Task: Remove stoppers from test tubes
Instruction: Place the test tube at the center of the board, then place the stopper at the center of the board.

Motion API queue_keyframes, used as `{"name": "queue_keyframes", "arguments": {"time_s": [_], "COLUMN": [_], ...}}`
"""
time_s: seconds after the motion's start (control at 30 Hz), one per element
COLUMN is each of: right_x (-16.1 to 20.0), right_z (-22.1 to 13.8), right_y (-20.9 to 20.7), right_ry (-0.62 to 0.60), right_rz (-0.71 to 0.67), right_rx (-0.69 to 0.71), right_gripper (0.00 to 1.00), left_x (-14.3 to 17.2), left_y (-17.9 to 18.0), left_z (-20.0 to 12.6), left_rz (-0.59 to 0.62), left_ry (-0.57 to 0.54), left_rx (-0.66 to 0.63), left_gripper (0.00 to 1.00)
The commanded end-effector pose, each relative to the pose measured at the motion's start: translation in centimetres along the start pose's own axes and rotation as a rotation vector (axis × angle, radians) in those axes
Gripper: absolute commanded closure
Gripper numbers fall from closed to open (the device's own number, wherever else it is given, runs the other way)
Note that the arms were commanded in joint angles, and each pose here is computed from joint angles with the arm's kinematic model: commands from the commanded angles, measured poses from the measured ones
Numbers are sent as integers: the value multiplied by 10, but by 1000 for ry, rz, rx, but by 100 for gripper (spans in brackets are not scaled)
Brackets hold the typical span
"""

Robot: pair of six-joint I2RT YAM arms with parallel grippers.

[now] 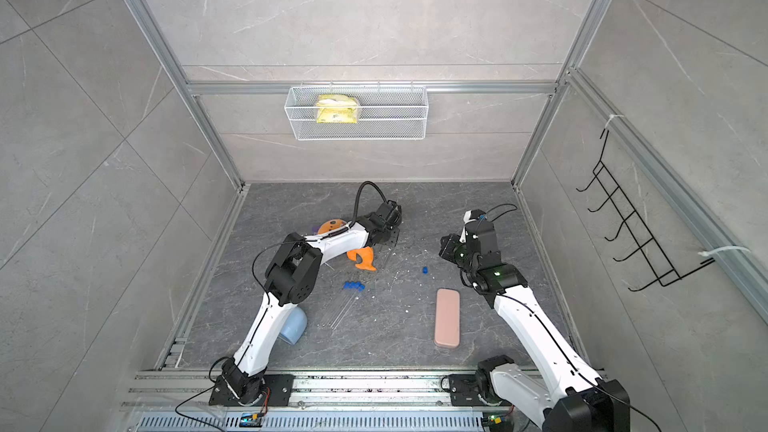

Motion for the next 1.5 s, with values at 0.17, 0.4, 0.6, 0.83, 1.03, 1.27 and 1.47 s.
{"name": "queue_keyframes", "arguments": {"time_s": [0.17,0.4,0.6,0.83,1.03,1.27,1.47], "right_x": [3,6,12,21,31,45,54], "right_z": [8,26,58,99,127,154,166], "right_y": [-3,-8,-18,-35,-42,-50,-51], "right_ry": [12,34,57,82,88,91,75], "right_rz": [13,26,43,53,43,41,25], "right_rx": [3,17,63,166,247,321,359], "right_gripper": [100,100,100,100,100,100,100], "left_x": [-40,-59,-50,-3,42,73,77], "left_y": [-1,-8,-7,1,14,26,30], "left_z": [-63,-121,-179,-216,-240,-261,-271], "left_rz": [26,93,91,70,10,-28,-47], "left_ry": [-173,-331,-448,-445,-439,-446,-468], "left_rx": [60,101,125,94,81,70,75], "left_gripper": [45,40,39,40,39,39,39]}}
Point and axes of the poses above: each gripper's point midway between its finger pads, its own z axis out along the fingers, its own y axis along the line the jaws close on, x = y × z, the point moved 9 cm from there along -z, back along the fingers, and after that the axes turned 6 degrees about z, right-handed, at the moved point
